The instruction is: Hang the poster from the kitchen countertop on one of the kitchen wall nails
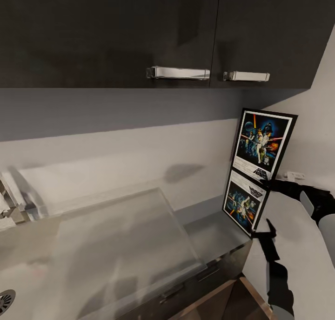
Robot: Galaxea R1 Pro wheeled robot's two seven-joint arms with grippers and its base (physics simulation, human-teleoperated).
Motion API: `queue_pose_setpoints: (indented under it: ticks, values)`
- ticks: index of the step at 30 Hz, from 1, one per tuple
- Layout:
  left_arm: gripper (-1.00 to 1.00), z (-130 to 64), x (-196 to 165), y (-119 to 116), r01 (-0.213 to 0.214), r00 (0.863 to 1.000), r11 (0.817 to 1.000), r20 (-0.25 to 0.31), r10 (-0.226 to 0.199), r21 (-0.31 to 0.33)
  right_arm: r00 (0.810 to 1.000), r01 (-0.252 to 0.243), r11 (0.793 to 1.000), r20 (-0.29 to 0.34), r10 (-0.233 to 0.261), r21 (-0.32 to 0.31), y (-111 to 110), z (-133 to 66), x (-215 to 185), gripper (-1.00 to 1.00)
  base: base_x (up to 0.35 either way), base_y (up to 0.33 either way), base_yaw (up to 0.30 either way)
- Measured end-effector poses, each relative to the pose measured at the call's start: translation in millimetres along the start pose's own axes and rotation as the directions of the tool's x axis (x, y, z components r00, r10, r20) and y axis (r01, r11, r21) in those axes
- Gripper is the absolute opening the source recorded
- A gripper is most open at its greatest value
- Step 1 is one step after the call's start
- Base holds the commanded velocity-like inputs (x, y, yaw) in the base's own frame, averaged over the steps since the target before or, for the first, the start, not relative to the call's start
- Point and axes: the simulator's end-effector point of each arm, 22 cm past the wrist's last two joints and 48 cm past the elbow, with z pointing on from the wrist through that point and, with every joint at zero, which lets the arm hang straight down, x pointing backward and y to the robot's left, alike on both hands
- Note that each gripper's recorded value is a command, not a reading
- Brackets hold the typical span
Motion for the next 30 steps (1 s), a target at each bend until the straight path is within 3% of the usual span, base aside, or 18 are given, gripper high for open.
queue_pose_setpoints:
  ticks: [8,10,11,14,19,30]
  values:
    - [1.0,0.0,0,0,0.0,1.0,1.0,0.002,0.0,0.0,1.0,-0.008,1.0,-0.013,0.008,0.004,-1,-0.2,3,1.0,0.0,0.0,0.0]
    - [1.0,0.0,-2,0,-0.001,1.0,1.0,0.01,0.001,0.0,0.999,-0.019,1.0,-0.032,0.019,0.008,-2,-0.4,7,1.0,0.0,0.0,0.0]
    - [1.0,-0.1,-6,0,-0.002,1.0,1.0,0.025,0.002,0.0,0.992,-0.056,0.998,-0.109,0.059,0.03,-8,-3.1,22,1.0,0.0,0.0,0.0]
    - [1.0,-0.1,-6,0,-0.002,1.0,1.0,0.027,0.002,0.0,0.991,-0.059,0.997,-0.117,0.064,0.044,-11,-3.7,23,1.0,0.0,0.0,0.0]
    - [1.0,-0.1,-6,0,-0.002,1.0,1.0,0.028,0.002,0.0,0.994,-0.049,0.994,-0.096,0.058,0.094,-23,-5.9,13,1.0,0.0,0.0,0.0]
    - [1.0,-1.1,-4,1,-0.004,1.0,1.0,0.02,0.004,-0.003,1.0,-0.021,0.993,-0.014,0.022,0.115,-28,-5.8,-20,1.0,0.0,0.0,0.0]
